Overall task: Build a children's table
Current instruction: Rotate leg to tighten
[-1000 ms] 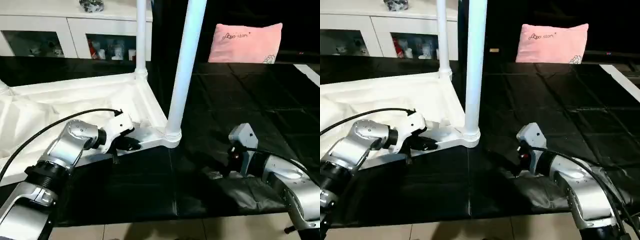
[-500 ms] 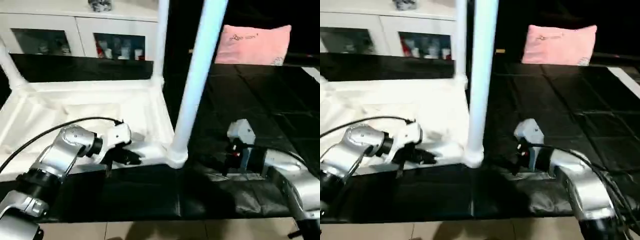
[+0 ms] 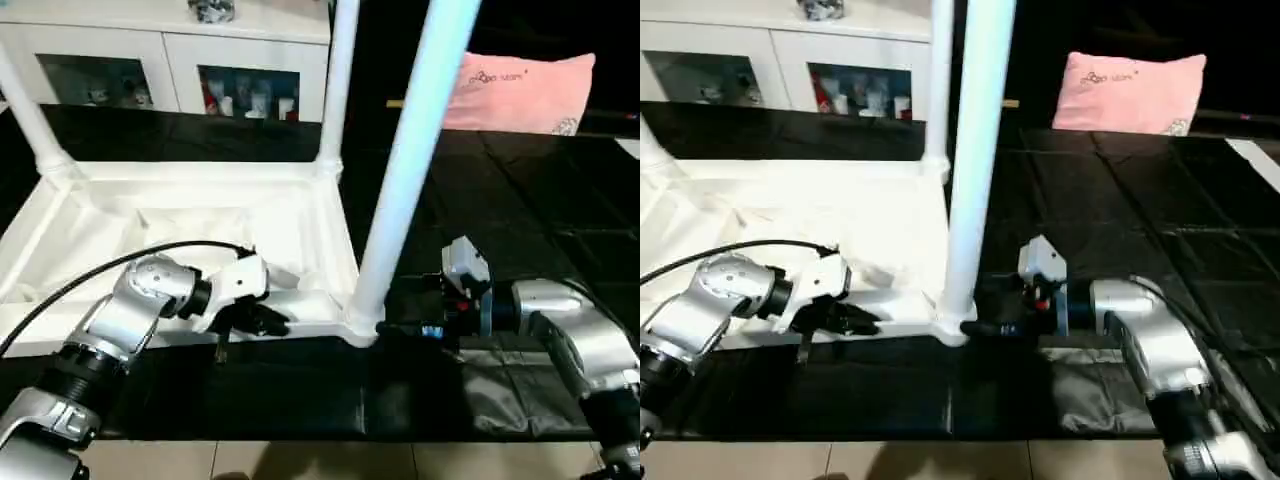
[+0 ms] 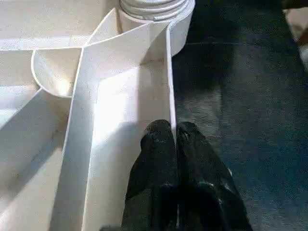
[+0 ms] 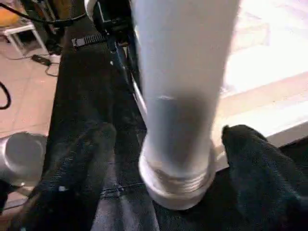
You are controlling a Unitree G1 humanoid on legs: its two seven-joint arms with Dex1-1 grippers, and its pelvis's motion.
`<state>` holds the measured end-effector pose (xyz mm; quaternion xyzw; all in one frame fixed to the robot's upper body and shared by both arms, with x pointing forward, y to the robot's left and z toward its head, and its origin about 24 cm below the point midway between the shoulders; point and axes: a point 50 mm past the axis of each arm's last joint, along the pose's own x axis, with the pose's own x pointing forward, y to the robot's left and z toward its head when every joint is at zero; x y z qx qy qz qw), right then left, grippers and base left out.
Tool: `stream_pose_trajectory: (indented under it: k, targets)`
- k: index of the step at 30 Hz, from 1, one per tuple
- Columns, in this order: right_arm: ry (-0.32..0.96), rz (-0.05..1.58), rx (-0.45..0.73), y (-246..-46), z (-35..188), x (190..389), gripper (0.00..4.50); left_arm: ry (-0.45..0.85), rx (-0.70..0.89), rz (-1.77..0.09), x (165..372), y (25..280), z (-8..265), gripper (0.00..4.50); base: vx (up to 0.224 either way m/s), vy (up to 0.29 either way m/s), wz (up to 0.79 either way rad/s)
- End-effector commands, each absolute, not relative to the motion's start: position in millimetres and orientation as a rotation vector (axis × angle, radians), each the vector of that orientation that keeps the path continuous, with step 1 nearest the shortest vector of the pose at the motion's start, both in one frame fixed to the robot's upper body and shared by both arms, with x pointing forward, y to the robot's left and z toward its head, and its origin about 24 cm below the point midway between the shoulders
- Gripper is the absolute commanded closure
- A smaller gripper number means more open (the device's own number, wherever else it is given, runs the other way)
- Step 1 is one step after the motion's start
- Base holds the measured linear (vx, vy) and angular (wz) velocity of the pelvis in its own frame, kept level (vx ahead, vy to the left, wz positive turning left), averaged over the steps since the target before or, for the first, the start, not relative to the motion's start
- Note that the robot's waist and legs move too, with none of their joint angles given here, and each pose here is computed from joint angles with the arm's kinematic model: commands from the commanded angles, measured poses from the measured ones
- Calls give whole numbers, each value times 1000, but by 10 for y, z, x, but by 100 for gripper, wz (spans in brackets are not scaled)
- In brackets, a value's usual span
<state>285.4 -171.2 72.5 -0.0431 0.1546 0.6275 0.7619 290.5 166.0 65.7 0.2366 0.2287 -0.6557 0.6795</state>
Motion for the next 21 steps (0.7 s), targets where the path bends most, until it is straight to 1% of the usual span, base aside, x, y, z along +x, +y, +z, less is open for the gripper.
stream_pose_trajectory:
  k: [1,4,6,7,8,10,11,13,15,16,17,21]
  targets:
    - [334,1398,-106,-1715,740,2897,109,475,551,-1587,2831,1528,679,450,0,0,0]
    - [339,1435,-100,-1690,734,2932,130,482,563,-1610,2808,1521,671,450,0,0,0]
    - [345,1457,-97,-1671,728,2934,153,487,568,-1618,2799,1518,665,450,0,0,0]
    - [350,1477,-92,-1656,723,2932,153,490,572,-1625,2793,1514,660,450,0,0,0]
    - [354,1495,-91,-1643,717,2928,172,492,574,-1628,2790,1511,656,450,0,0,0]
    - [368,1527,-89,-1627,699,2920,172,499,579,-1634,2788,1511,651,450,0,0,0]
    - [376,1543,-92,-1620,679,2915,195,501,585,-1636,2792,1509,649,450,0,0,0]
    - [378,1548,-92,-1614,664,2916,202,504,590,-1641,2792,1508,648,450,0,0,0]
    - [382,1551,-85,-1608,652,2920,223,507,594,-1646,2788,1509,650,450,0,0,0]
    - [382,1552,-82,-1605,648,2921,223,508,594,-1647,2788,1509,651,450,0,0,0]
    - [383,1554,-77,-1602,647,2923,240,509,594,-1648,2787,1510,652,450,0,0,0]
    - [378,1561,-49,-1586,643,2916,246,509,593,-1629,2808,1507,648,450,0,0,0]
